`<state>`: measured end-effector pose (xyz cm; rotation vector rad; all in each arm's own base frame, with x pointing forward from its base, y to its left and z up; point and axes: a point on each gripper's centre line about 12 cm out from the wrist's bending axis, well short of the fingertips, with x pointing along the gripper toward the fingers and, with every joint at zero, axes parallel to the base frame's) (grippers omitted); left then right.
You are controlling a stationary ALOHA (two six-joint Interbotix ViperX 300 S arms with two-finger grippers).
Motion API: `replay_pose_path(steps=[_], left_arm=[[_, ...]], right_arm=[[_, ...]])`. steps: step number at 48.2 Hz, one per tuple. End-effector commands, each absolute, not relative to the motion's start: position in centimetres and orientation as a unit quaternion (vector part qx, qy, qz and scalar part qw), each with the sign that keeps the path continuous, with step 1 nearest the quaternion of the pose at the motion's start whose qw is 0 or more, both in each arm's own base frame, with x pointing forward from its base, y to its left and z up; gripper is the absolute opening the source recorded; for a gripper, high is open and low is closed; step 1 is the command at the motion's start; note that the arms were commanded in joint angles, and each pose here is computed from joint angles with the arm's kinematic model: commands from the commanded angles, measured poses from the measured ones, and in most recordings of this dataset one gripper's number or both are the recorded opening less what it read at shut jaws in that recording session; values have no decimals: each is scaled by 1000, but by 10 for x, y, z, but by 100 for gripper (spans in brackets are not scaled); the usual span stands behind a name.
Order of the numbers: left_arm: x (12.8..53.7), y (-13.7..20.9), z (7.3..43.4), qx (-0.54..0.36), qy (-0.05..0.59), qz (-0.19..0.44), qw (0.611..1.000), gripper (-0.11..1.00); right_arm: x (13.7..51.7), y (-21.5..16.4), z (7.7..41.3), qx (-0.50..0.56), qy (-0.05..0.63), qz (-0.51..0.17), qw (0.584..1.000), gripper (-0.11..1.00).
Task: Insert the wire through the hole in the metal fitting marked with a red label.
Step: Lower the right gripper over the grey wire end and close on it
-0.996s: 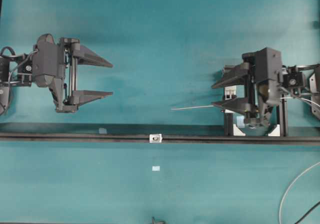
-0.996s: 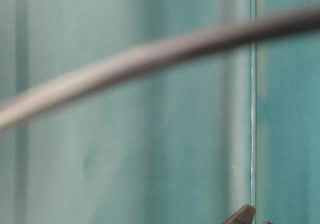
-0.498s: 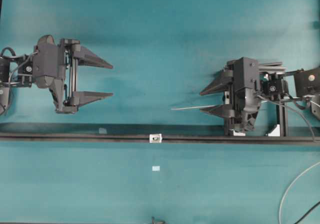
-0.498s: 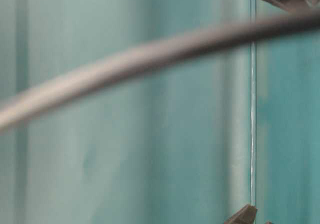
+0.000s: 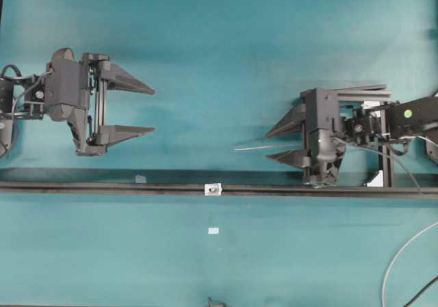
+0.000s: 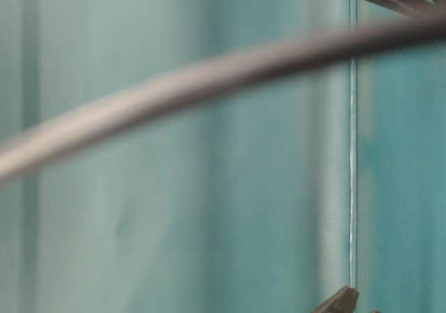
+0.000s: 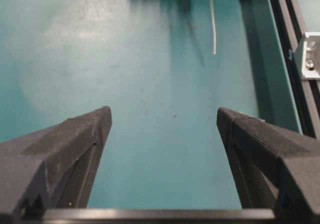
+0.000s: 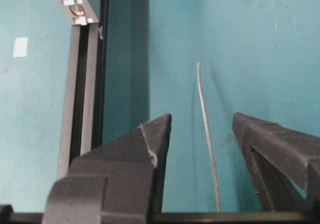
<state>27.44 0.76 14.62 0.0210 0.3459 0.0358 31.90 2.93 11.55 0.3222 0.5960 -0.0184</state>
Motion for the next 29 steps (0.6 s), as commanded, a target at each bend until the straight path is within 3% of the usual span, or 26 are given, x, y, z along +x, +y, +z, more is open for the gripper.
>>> replay_pose_path(steps=[1,29], left_arm=[[278,6,152,10,160,15,987,86],[280,4,148,11,166,11,986,86]], right_arm=[[328,31,121,162,285,-7,945,63],[333,31,114,164,305,-13,938,63]])
